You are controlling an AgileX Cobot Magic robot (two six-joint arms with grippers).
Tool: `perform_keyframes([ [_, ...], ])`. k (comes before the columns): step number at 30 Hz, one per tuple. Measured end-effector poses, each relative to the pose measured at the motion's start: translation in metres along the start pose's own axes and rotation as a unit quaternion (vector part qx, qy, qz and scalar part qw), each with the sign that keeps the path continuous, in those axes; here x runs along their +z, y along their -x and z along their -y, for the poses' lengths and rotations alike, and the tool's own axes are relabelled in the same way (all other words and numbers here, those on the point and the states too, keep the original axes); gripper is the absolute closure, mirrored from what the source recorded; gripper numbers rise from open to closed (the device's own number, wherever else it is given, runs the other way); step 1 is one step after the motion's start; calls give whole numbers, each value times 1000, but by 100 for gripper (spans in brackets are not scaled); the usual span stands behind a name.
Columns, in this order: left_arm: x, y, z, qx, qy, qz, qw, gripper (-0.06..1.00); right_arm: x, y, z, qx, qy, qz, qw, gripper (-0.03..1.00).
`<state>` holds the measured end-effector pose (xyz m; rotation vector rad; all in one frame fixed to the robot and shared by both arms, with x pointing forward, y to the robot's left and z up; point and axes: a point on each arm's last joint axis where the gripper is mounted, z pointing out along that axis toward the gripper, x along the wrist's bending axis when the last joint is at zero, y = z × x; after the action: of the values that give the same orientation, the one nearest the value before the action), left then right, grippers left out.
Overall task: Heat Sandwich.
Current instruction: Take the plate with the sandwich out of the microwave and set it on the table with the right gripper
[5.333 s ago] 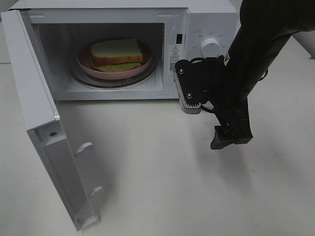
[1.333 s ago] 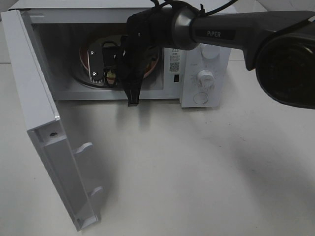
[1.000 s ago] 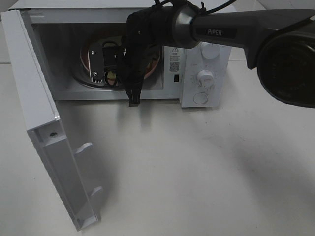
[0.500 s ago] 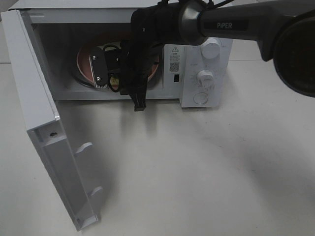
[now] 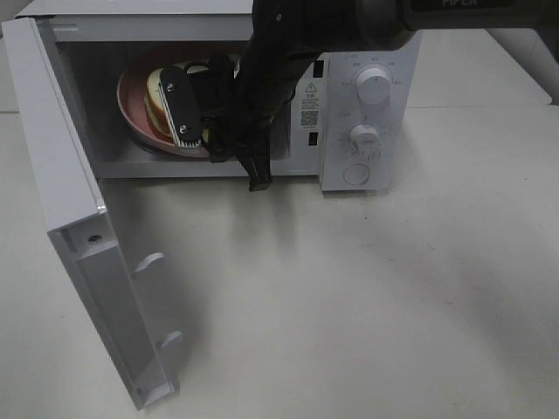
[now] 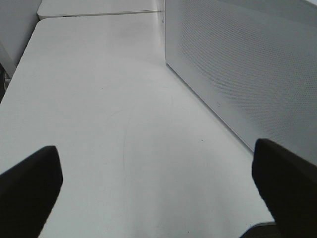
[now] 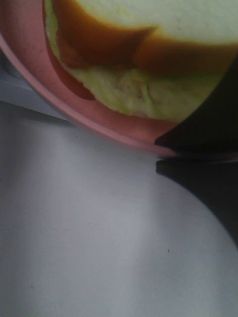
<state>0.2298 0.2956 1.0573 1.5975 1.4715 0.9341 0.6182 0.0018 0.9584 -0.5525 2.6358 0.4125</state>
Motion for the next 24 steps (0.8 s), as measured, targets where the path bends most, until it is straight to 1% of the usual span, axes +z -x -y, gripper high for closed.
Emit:
perform_keyframes([
  [4, 0, 0, 0, 0, 0, 0, 1000, -5, -5, -9, 2, -10, -2, -12, 1000, 94],
  [6, 0, 0, 0, 0, 0, 0, 1000, -5, -9, -17, 3, -21, -5, -23, 1000, 94],
  [10, 0, 0, 0, 0, 0, 0, 1000, -5, -15, -24, 5, -27, -6, -30, 999, 94],
  [11, 0, 0, 0, 0, 0, 0, 1000, -5, -19, -29, 6, -33, -7, -35, 999, 94],
  [24, 0, 0, 0, 0, 0, 0, 1000, -5, -45, -52, 7, -45, -5, -49, 998, 94],
])
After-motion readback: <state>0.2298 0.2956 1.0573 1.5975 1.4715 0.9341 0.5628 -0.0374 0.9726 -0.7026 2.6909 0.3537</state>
